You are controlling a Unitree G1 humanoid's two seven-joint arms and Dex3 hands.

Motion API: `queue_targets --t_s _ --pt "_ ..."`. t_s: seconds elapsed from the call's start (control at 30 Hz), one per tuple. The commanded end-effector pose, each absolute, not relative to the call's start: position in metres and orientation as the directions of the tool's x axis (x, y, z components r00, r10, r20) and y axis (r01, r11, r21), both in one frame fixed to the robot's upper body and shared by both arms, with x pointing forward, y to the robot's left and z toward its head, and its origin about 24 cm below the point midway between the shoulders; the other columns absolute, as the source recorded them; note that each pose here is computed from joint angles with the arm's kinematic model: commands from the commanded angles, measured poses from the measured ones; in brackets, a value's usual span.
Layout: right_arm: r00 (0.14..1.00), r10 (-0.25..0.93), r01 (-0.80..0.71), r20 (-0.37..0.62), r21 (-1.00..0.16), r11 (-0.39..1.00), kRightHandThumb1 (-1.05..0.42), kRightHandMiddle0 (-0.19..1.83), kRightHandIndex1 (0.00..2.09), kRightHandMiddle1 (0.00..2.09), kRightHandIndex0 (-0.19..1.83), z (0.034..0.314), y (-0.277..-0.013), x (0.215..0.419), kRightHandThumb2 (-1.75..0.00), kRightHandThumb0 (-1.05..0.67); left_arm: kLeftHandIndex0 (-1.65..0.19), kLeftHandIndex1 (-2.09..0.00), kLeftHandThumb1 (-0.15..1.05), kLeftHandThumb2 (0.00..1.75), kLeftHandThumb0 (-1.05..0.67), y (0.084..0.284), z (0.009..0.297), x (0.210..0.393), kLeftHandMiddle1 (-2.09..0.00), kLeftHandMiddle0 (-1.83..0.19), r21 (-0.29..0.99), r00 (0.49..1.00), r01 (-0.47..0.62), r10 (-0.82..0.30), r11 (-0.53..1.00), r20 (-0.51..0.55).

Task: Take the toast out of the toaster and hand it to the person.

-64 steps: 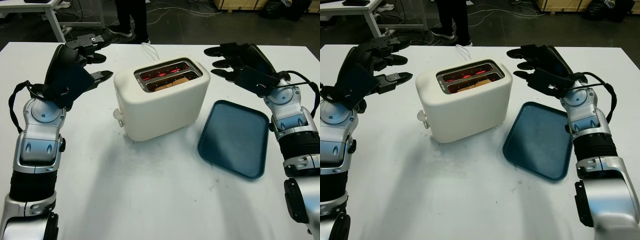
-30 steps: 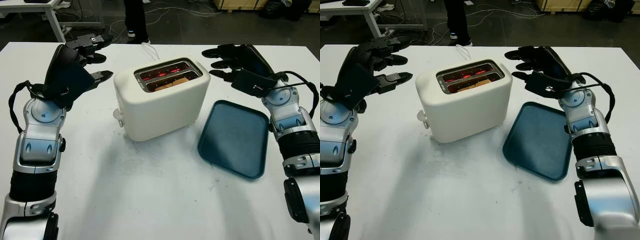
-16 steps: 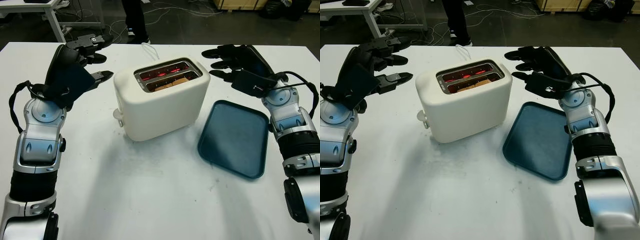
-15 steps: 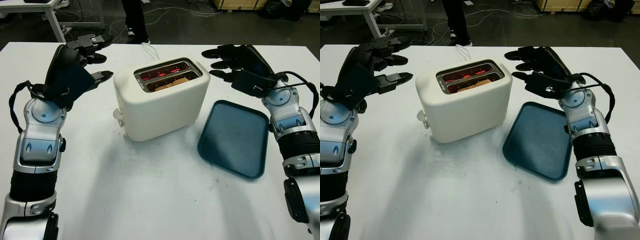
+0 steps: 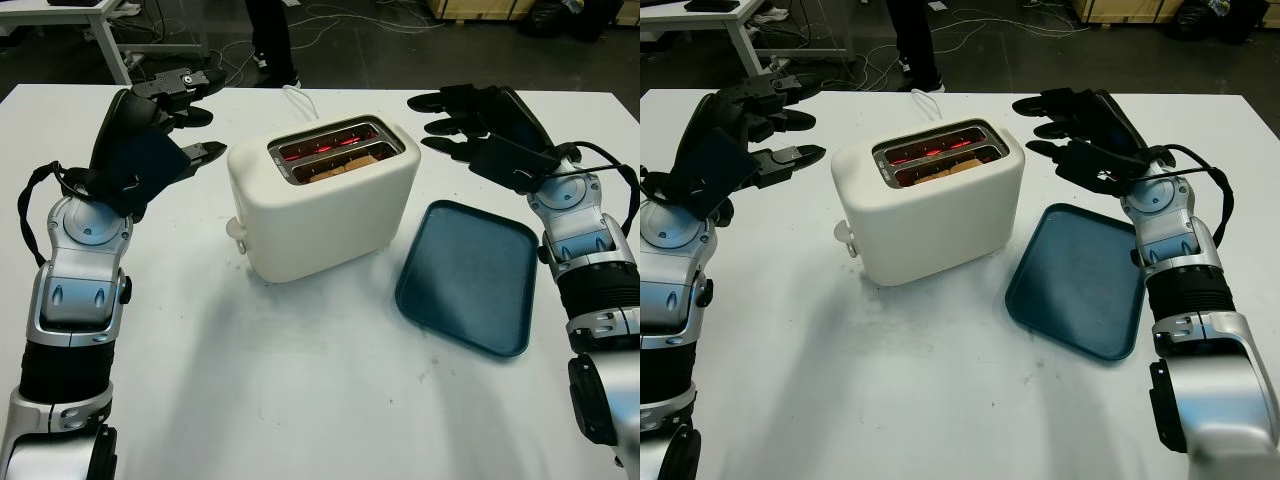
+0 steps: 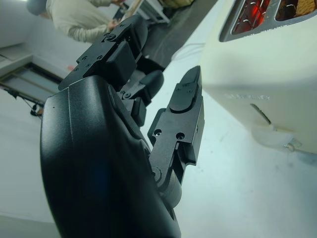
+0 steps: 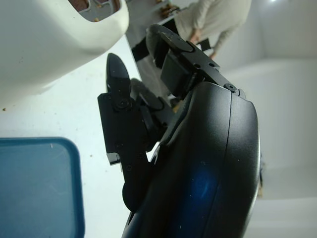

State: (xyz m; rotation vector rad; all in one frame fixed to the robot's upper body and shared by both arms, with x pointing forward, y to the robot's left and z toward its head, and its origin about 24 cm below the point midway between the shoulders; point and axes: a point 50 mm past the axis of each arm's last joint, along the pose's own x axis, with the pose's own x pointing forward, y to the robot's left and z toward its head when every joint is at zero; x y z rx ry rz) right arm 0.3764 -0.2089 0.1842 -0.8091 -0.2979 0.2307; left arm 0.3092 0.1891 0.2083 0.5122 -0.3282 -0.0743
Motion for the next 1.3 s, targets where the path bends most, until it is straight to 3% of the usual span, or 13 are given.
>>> queue_targets --t_s 0.0,1.27 --pt "0.931 0.317 -0.082 0.180 -0.743 0.664 -0.92 0.73 0.00 0.00 0.84 0.1904 -0.2073 0.3776 -0.17 -0.28 -0.59 -0.06 0.92 0.03 -0.27 0.1901 0.2119 0.3089 -0.78 -0.34 0.495 0.941 -0.024 -0.147 0.869 0.303" --pt "0.930 0.318 -0.082 0.185 -0.739 0.669 -0.92 0.75 0.01 0.00 0.87 0.1910 -0.2060 0.3774 -0.15 -0.26 -0.60 -0.06 0.92 0.04 -0.27 0.1894 0.2131 0.3088 -0.77 -0.35 0.502 0.941 -0.027 -0.148 0.864 0.305"
